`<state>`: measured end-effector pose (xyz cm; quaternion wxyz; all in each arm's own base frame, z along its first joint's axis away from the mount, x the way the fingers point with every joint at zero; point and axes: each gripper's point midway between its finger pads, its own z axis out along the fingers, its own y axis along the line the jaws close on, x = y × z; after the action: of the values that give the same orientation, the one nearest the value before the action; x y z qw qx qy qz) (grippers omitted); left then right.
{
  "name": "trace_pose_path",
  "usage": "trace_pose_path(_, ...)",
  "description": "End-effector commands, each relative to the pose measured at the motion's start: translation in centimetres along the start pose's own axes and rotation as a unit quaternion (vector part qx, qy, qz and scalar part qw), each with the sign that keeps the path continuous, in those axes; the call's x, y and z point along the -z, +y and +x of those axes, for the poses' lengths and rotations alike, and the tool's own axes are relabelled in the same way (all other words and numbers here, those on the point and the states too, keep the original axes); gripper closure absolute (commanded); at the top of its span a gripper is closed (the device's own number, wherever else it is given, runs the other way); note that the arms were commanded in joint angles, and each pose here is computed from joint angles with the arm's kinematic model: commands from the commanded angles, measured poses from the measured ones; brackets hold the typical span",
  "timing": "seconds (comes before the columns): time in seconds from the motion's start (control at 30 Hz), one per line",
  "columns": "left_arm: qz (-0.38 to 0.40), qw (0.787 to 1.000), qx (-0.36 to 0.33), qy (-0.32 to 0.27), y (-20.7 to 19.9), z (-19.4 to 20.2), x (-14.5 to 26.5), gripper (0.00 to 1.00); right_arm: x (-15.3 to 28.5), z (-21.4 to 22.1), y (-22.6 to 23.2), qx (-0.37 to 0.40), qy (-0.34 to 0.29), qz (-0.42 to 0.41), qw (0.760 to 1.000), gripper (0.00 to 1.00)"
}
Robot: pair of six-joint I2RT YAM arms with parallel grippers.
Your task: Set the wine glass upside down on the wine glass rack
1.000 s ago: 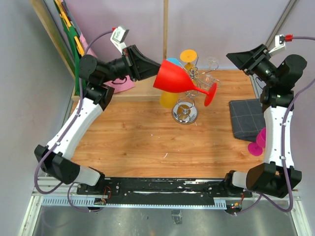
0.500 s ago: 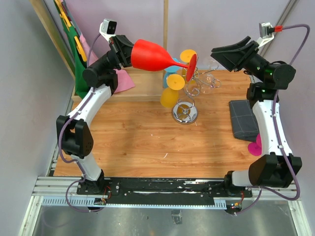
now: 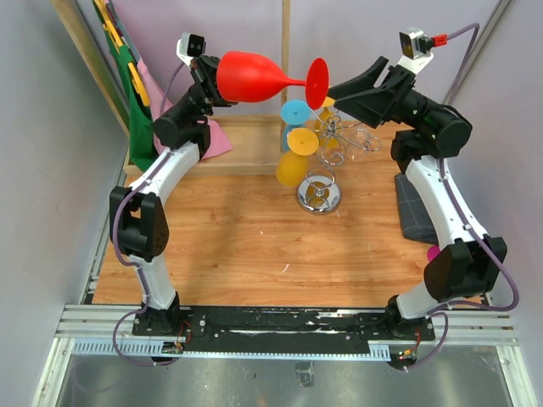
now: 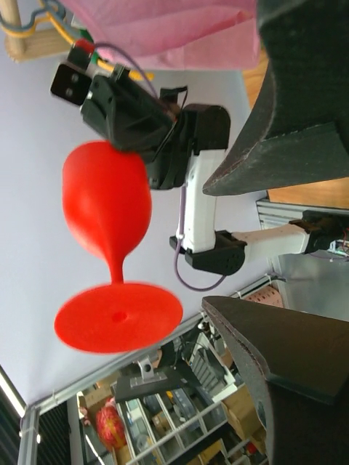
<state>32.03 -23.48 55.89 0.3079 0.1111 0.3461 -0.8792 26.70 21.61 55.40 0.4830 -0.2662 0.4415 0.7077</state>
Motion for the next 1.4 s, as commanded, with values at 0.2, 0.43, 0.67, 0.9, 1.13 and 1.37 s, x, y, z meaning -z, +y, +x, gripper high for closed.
trace_pose_path(0.2,0.089,0.994,-0.036,0.044,-4.6,2.5,0.8,1.0,-3.1,-0.7,4.4,0.008,-0.021,-0.093,0.995,0.42)
trace_pose_path(0.43,0.082,0.995,-0.037,0.048,-4.4,2.9,0.9,1.0,-4.4,-0.8,4.1,0.001,-0.021,-0.095,0.995,0.45)
trace_pose_path(0.67,0.077,0.995,-0.039,0.05,-4.2,3.1,1.0,1.0,-5.3,-1.3,4.7,0.003,-0.025,-0.108,0.994,0.56)
trace_pose_path(0.9,0.081,0.994,-0.043,0.054,-4.6,3.2,0.9,0.98,-5.4,-1.4,4.8,-0.003,-0.033,-0.11,0.993,0.97)
trace_pose_path(1.13,0.083,0.994,-0.046,0.058,-5.1,3.4,0.7,0.81,-5.3,-1.6,5.6,0.0,-0.04,-0.123,0.992,0.99)
trace_pose_path(1.37,0.075,0.994,-0.051,0.065,-4.9,3.7,0.7,0.57,-5.3,-2.0,6.4,0.012,-0.042,-0.131,0.99,0.99)
